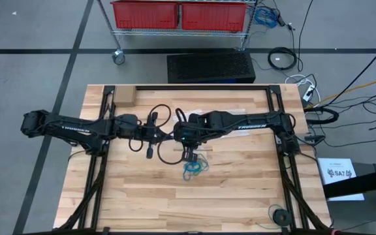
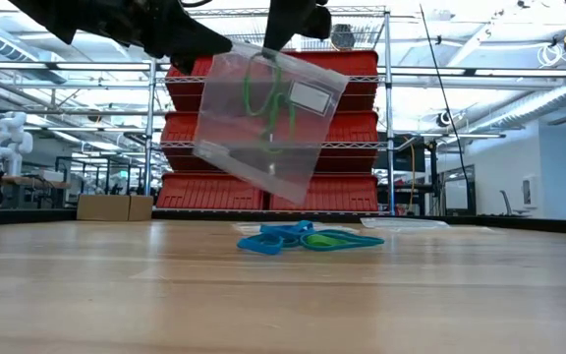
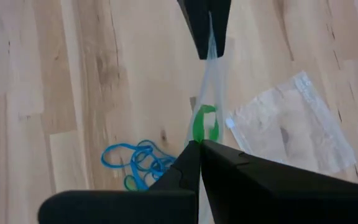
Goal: Sort rubber bands
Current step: Put the green rubber band in the transparent zip bag
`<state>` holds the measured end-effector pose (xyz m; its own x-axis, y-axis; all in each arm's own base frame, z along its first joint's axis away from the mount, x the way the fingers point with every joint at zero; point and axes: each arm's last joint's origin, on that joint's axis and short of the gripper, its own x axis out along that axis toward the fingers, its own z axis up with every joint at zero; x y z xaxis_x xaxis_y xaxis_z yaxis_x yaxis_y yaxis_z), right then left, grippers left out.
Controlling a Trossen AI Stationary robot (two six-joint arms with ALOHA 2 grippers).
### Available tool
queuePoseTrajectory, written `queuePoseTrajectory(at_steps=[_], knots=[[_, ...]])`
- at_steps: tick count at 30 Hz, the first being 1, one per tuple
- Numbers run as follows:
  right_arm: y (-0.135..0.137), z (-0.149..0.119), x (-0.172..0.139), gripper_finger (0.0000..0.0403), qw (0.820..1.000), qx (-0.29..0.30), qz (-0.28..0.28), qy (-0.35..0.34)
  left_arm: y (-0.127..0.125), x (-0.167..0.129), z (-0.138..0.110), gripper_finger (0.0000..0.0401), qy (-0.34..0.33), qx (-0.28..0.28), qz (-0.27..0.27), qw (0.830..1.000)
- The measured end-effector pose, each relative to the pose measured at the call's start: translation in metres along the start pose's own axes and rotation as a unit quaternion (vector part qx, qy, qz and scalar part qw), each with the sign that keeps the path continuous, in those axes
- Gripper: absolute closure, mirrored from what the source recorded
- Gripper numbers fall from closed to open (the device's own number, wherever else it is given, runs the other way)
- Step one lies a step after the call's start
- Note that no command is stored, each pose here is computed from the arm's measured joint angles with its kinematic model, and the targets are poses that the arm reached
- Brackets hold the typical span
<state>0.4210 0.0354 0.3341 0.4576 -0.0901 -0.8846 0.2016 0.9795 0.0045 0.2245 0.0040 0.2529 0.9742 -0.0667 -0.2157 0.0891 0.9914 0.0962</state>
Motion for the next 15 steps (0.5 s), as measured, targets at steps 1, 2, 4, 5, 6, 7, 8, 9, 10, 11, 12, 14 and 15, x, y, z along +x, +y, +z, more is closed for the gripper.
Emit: queuePoseTrajectory(at_steps=[1,2,4,5,6,7,8,9,10,11,12,14,15], knots=[[-0.001,0.0,0.0,0.0403,1.0,0.001,-0.001,0.0,0.0,0.0,0.0,0.0401,0.0,0.0,0.0,1.0],[-0.002,0.001,0.0,0.0403,1.0,0.002,-0.002,-0.001,0.0,0.0,0.0,0.0401,0.0,0.0,0.0,1.0],[-0.004,0.003,0.001,0.0403,1.0,0.006,-0.005,-0.012,0.0,0.0,0.0,0.0401,0.0,0.0,0.0,1.0],[-0.006,0.004,0.001,0.0402,1.0,0.008,-0.01,-0.016,0.0,0.0,0.0,0.0401,0.0,0.0,0.0,1.0],[-0.007,0.004,0.001,0.04,1.0,0.009,-0.013,-0.017,0.0,0.0,0.0,0.0401,0.0,-0.001,0.0,1.0],[-0.008,0.005,0.001,0.0398,1.0,0.011,-0.014,-0.018,0.0,0.0,0.0,0.0401,0.0,-0.001,0.0,1.0],[-0.009,0.006,0.001,0.0394,1.0,0.012,-0.013,-0.02,0.0,0.0,0.0,0.0401,0.0,-0.001,0.0,1.0],[-0.009,0.006,0.002,0.0389,1.0,0.009,-0.013,-0.022,0.0,0.0,0.0,0.0401,-0.001,-0.001,0.0,1.0],[-0.009,0.007,0.003,0.0383,1.0,0.005,-0.013,-0.023,0.0,0.0,0.0,0.0401,-0.001,-0.001,0.0,1.0],[-0.008,0.007,0.005,0.0376,1.0,0.002,-0.013,-0.023,0.0,0.0,0.001,0.0401,-0.003,-0.001,0.0,1.0],[-0.008,0.007,0.007,0.0368,1.0,0.0,-0.013,-0.021,0.0,0.0,0.001,0.0401,-0.004,-0.001,0.001,1.0],[-0.006,0.009,0.014,0.0349,1.0,-0.01,-0.01,-0.023,0.0,0.0,0.001,0.0401,-0.005,0.0,0.001,1.0],[-0.005,0.009,0.017,0.0338,1.0,-0.013,-0.01,-0.02,0.0,0.0,0.001,0.0401,-0.004,-0.001,0.0,1.0]])
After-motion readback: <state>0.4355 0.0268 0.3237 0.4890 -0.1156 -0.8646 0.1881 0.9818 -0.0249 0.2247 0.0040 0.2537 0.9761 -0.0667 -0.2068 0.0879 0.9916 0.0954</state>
